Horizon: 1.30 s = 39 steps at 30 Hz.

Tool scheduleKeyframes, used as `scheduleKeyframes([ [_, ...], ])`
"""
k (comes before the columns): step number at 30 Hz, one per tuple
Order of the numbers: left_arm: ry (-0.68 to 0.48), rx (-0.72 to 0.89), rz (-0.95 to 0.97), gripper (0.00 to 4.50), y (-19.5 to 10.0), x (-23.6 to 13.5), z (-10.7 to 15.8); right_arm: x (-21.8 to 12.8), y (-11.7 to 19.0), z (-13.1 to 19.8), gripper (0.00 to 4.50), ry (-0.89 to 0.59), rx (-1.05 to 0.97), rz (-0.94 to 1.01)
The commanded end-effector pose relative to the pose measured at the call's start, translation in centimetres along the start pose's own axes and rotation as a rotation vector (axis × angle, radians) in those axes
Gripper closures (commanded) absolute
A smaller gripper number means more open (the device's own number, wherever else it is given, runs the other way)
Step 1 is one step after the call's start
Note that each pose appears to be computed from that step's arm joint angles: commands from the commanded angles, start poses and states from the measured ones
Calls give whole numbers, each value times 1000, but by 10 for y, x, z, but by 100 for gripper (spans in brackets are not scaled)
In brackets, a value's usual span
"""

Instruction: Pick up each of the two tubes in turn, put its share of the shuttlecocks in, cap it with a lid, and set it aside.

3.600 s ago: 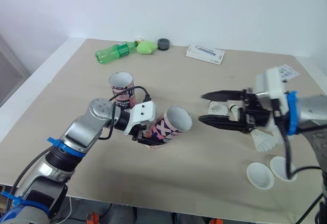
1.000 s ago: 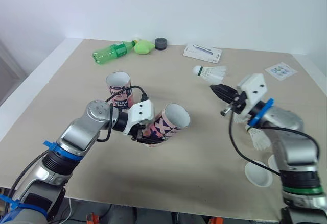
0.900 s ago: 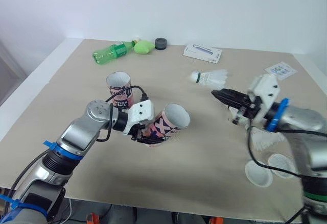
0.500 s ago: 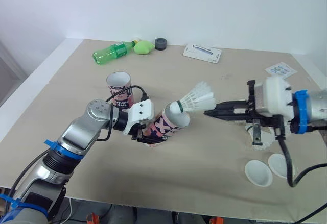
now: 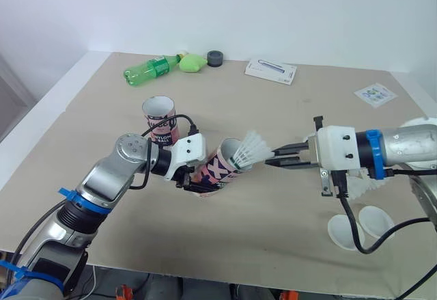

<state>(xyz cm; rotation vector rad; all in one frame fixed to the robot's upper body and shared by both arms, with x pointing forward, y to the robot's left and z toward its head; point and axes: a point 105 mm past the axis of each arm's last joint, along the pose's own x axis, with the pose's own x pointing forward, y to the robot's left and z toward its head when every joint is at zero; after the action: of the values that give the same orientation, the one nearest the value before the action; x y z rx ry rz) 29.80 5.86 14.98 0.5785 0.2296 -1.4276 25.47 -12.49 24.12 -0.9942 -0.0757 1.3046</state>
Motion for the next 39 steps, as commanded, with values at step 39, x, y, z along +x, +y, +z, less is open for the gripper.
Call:
scheduleKeyframes([
  [39, 26, -35, -58, 137, -19, 18, -8, -106, 126, -151, 178, 173, 1080, -726],
])
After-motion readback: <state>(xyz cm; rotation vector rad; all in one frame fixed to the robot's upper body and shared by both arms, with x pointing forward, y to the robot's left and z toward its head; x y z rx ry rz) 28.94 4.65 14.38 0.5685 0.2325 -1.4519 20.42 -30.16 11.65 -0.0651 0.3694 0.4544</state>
